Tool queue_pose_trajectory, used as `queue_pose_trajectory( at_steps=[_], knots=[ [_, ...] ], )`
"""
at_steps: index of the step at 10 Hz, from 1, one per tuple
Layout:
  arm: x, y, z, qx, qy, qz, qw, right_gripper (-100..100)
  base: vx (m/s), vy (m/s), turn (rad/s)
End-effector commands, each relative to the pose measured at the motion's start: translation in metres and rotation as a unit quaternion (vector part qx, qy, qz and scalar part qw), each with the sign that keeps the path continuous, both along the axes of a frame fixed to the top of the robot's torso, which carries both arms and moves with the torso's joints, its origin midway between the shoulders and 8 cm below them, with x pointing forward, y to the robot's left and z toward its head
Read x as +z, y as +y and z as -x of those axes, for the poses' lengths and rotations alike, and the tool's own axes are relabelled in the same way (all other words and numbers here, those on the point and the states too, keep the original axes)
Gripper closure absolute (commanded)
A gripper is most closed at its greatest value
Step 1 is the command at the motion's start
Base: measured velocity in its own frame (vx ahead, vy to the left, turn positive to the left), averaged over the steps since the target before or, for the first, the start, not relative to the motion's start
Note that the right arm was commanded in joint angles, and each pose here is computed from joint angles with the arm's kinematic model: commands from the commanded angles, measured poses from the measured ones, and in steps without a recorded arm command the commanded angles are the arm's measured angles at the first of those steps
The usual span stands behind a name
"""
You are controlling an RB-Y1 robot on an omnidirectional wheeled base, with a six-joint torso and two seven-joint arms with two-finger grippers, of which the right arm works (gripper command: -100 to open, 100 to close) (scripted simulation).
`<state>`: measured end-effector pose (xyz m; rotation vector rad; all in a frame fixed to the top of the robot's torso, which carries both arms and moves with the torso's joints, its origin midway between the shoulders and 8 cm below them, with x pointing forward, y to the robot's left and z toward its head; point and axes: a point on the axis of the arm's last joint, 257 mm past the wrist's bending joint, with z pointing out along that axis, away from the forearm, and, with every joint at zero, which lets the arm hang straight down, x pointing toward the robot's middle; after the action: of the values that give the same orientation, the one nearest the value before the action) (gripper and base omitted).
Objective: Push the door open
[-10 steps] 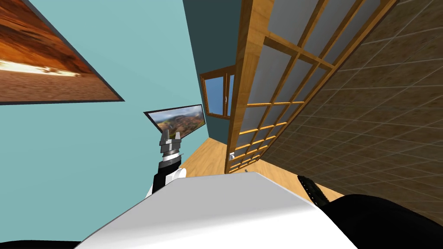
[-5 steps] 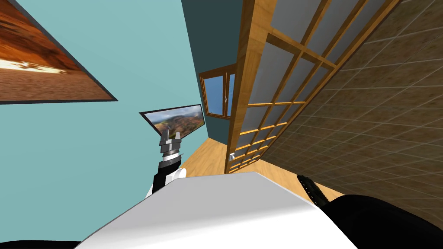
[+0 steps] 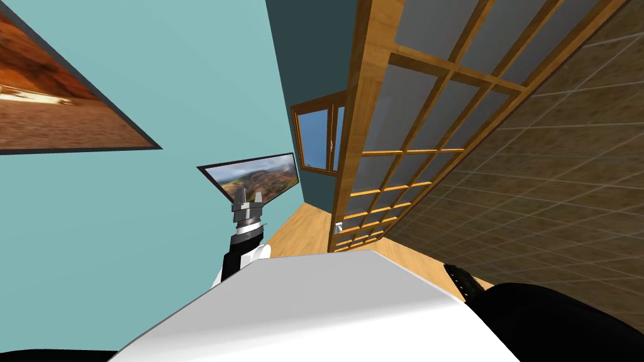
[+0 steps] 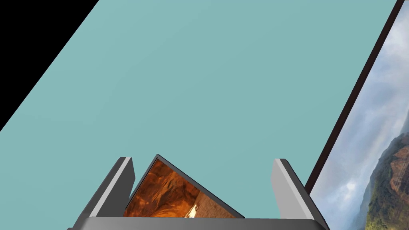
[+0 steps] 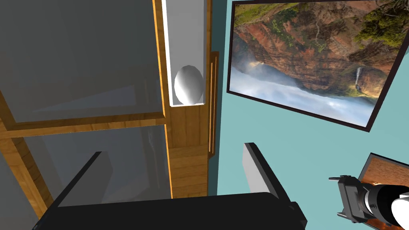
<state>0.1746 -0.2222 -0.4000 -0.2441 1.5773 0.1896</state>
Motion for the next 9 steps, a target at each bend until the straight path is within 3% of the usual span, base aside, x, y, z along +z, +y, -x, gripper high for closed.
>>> queue_pose_trajectory(
  at_steps=[1,3,4,5,9],
  knots=[
    [0.0,-0.002,-0.005,-0.004,0.0,-0.002,1.0,-100,0.215,0.046,0.026],
    [0.002,0.005,-0.016,-0.02,-0.004,-0.018,0.9996,-100,0.235,0.094,0.031],
    [0.001,0.002,-0.013,-0.015,-0.004,-0.013,0.9998,-100,0.101,0.041,0.006],
    [0.001,0.002,-0.013,-0.015,-0.004,-0.013,0.9998,100,-0.011,-0.005,-0.008],
    [0.001,0.002,-0.013,-0.015,-0.004,-0.013,0.9998,100,-0.027,-0.011,0.001]
  ],
)
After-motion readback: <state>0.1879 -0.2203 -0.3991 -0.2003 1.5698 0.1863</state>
